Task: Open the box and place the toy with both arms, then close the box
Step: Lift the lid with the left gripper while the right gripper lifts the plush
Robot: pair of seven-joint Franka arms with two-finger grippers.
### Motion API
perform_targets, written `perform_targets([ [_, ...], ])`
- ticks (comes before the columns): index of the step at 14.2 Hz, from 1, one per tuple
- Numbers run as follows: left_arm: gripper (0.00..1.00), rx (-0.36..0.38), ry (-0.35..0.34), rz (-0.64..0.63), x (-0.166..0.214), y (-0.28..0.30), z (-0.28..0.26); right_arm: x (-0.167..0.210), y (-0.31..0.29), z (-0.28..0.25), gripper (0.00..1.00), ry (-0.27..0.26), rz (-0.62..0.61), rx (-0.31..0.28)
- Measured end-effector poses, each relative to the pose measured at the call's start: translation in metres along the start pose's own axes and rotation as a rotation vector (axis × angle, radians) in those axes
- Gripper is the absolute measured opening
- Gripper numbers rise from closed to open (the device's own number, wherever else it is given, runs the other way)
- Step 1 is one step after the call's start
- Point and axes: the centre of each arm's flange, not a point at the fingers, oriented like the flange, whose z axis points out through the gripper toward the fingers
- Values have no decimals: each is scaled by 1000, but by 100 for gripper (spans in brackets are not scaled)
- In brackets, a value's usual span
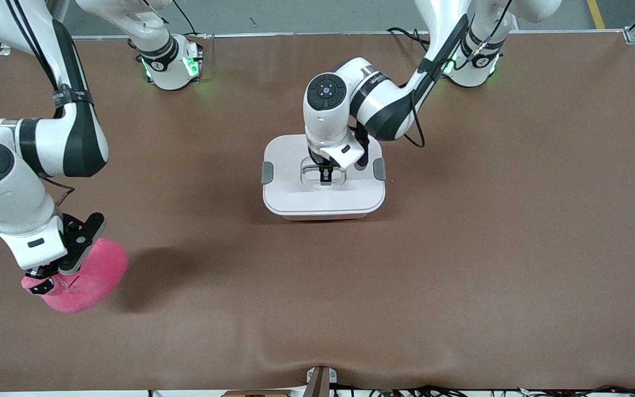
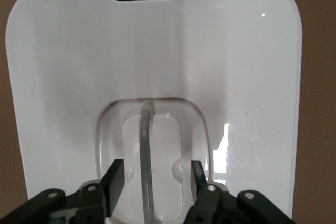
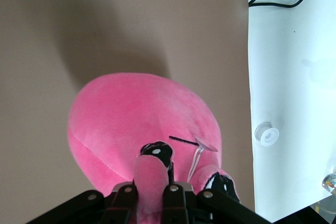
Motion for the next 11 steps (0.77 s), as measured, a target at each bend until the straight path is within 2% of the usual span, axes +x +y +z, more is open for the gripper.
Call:
perform_targets([
  [4, 13, -2, -2, -4, 0, 0, -1, 1, 0, 0, 15, 1, -20, -1],
  [5, 8, -2, -3, -3, -1, -1, -2, 1, 0, 0, 15, 1, -22, -1],
  [11, 7, -4, -2, -7, -4, -4, -3, 1, 0, -1, 15, 1, -22, -1],
])
